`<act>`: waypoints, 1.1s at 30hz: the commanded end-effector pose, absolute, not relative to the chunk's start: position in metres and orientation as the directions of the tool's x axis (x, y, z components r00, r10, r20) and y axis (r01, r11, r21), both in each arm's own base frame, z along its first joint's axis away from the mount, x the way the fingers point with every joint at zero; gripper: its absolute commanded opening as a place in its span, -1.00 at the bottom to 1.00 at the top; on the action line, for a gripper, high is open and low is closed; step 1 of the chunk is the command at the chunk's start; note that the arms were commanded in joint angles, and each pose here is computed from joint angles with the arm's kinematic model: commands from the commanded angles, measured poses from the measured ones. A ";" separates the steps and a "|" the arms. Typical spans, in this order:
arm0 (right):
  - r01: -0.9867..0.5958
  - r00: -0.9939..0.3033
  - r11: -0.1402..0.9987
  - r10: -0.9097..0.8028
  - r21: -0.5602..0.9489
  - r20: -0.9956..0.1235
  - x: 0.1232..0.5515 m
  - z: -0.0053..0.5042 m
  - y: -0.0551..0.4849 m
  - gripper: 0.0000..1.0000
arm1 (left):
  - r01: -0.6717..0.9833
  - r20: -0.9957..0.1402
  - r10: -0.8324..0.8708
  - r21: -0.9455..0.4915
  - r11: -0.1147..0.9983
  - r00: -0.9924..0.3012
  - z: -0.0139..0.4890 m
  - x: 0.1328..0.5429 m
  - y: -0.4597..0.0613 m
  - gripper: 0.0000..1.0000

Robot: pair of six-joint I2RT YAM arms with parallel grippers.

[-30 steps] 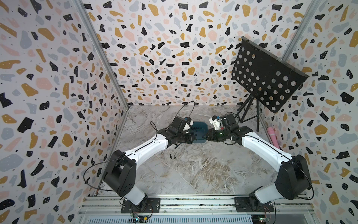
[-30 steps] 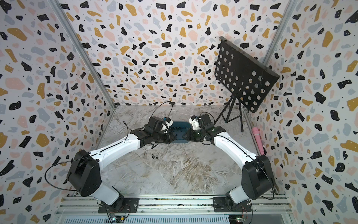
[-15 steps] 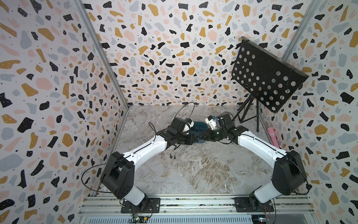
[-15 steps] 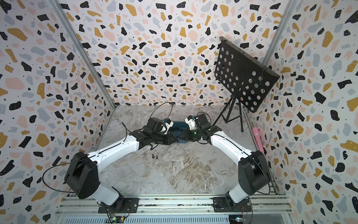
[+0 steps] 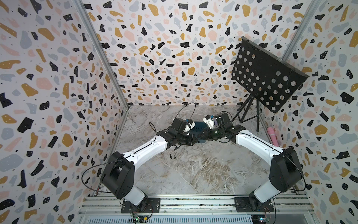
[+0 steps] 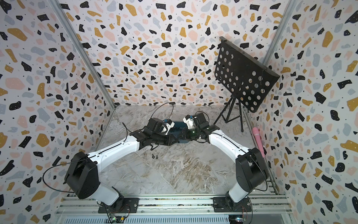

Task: Take out the wing nut from the storage box
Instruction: Pick up the wing nut from the storage box, then place the wing nut at the center of the board.

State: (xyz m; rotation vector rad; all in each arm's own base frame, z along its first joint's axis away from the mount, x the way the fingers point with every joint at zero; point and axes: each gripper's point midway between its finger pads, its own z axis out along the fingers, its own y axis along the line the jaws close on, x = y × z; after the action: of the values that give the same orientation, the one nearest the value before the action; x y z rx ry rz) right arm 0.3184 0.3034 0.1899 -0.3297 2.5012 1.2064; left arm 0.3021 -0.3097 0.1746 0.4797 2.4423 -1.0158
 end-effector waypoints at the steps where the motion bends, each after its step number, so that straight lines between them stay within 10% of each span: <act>1: -0.379 -0.902 0.586 -0.060 0.716 -0.428 0.321 0.206 0.309 -0.72 | 0.509 -0.561 0.139 -0.583 0.633 -0.816 0.188 0.304 -0.317 -1.00; 9: -0.370 -0.906 0.599 -0.062 0.710 -0.419 0.318 0.202 0.307 -1.00 | 0.506 -0.564 0.133 -0.579 0.640 -0.815 0.189 0.305 -0.316 -0.96; 20: -0.301 -0.918 0.748 -0.059 0.592 -0.392 0.315 0.168 0.296 -1.00 | 0.390 -0.571 0.037 -0.510 0.766 -0.820 0.198 0.311 -0.251 0.57; 21: -0.291 -0.921 0.763 -0.061 0.577 -0.384 0.314 0.163 0.297 -1.00 | 0.372 -0.572 0.023 -0.501 0.781 -0.820 0.199 0.310 -0.241 0.95; 33: -0.259 -0.943 0.870 -0.133 0.420 -0.305 0.293 0.106 0.339 -1.00 | -0.031 -0.548 -0.152 -0.223 0.974 -0.823 0.180 0.283 -0.107 1.00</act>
State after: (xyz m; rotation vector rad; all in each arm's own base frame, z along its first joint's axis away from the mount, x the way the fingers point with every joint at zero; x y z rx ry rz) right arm 0.2883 0.3360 0.0983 -0.3355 2.7866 0.7520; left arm 0.2942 -0.1470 0.1928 -0.0013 2.4755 -0.4843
